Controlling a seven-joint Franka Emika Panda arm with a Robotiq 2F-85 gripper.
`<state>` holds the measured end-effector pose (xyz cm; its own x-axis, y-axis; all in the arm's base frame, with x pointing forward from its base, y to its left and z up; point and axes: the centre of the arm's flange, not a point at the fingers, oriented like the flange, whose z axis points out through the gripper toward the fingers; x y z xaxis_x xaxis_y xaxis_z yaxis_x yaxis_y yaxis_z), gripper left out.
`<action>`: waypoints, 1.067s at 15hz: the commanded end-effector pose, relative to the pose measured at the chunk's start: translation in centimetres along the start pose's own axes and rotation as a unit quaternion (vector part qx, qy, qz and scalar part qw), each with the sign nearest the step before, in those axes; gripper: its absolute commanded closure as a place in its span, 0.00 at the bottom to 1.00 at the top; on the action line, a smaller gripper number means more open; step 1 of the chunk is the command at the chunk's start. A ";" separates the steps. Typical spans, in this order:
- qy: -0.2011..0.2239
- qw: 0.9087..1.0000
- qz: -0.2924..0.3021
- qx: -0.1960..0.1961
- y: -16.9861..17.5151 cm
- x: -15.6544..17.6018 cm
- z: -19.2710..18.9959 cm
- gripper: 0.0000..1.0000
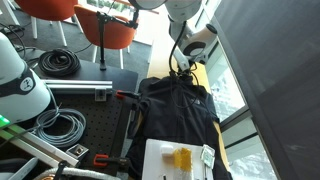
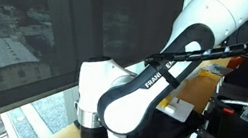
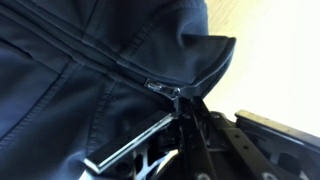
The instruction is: Close the zipper on the black jacket.
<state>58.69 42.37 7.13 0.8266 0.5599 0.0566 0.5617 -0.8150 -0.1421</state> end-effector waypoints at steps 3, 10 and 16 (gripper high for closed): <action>-0.011 1.000 0.004 -0.015 1.7 -3.5 -1.3 0.98; 0.000 0.999 0.018 -0.026 5.5 -5.7 -2.9 0.98; -0.009 0.998 0.040 -0.040 9.0 -7.8 -3.2 0.57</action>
<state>58.52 32.86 7.98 0.8667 0.4975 0.0355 0.4986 -0.8626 -0.0852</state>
